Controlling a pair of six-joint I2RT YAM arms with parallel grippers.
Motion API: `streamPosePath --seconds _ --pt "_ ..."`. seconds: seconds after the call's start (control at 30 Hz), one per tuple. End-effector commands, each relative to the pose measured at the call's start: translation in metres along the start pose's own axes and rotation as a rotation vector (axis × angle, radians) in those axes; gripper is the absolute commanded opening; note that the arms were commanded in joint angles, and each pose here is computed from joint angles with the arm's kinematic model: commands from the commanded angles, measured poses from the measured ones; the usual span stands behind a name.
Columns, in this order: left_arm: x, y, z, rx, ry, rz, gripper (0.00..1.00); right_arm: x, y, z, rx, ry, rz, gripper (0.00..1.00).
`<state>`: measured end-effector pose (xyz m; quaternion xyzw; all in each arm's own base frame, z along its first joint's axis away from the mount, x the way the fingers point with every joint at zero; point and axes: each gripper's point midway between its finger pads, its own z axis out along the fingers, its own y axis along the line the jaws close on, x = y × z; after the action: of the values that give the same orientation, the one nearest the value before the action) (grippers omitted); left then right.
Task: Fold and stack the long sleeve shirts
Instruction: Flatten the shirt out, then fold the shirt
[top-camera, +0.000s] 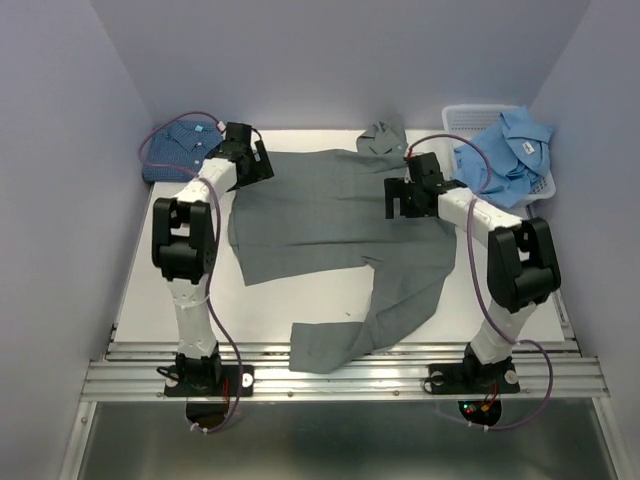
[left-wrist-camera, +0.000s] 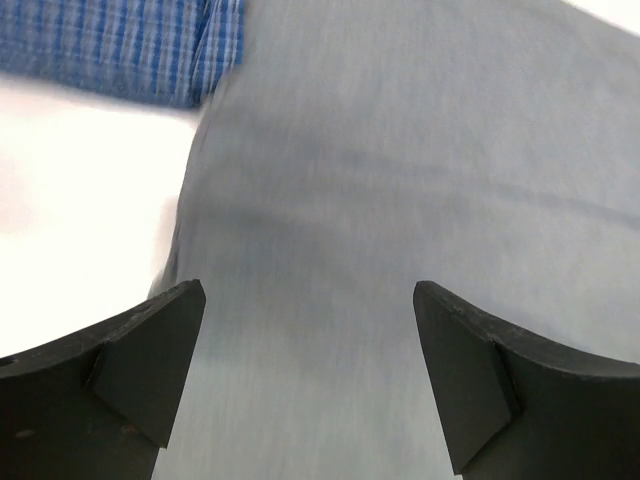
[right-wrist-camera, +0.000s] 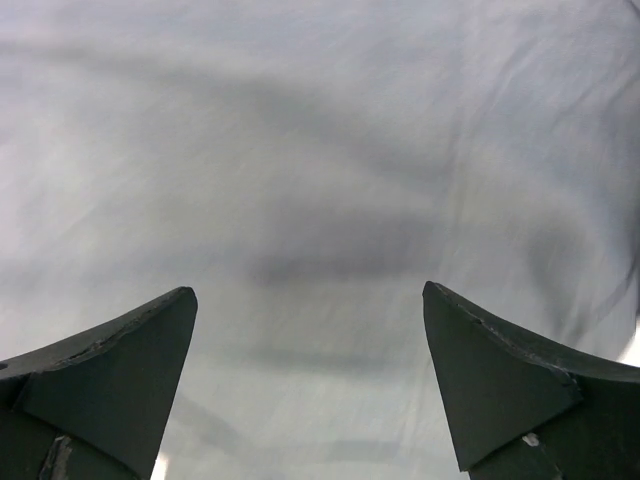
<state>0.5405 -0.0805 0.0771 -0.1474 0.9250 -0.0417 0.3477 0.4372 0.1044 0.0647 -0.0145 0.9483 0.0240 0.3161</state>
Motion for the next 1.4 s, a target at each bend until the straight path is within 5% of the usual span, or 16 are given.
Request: streamPosePath --seconds 0.0,0.1,0.23,0.4,0.6,0.73,1.2,1.33,1.37 --pt "-0.012 0.003 -0.095 0.045 -0.116 -0.089 0.99 -0.005 0.022 -0.064 -0.012 -0.106 -0.024 1.0" --pt "0.004 0.018 -0.136 0.045 -0.147 -0.176 0.99 0.028 0.034 -0.096 -0.052 -0.075 -0.083 1.0" --pt "0.094 0.059 -0.147 -0.052 0.006 -0.253 0.99 0.084 0.078 -0.146 -0.162 -0.003 -0.19 1.0" --pt "0.168 0.084 -0.168 -0.062 0.09 -0.347 0.99 0.136 0.092 -0.182 -0.231 0.069 -0.113 1.0" --pt "0.192 0.081 -0.178 0.005 0.107 -0.417 0.99 0.193 0.114 -0.199 -0.297 0.188 -0.113 1.0" --pt "0.199 0.078 -0.164 0.017 0.126 -0.419 0.99 0.225 0.094 -0.191 -0.173 0.223 -0.008 1.0" --pt "0.252 0.098 -0.147 -0.109 0.28 -0.371 0.99 0.27 0.085 -0.175 -0.161 0.291 0.087 1.0" --pt "0.247 0.09 -0.133 -0.091 0.275 -0.369 0.93 0.277 0.089 -0.166 -0.164 0.316 0.04 1.0" --pt "0.242 0.088 -0.13 -0.091 0.266 -0.366 0.82 0.278 0.088 -0.164 -0.152 0.323 0.035 1.0"
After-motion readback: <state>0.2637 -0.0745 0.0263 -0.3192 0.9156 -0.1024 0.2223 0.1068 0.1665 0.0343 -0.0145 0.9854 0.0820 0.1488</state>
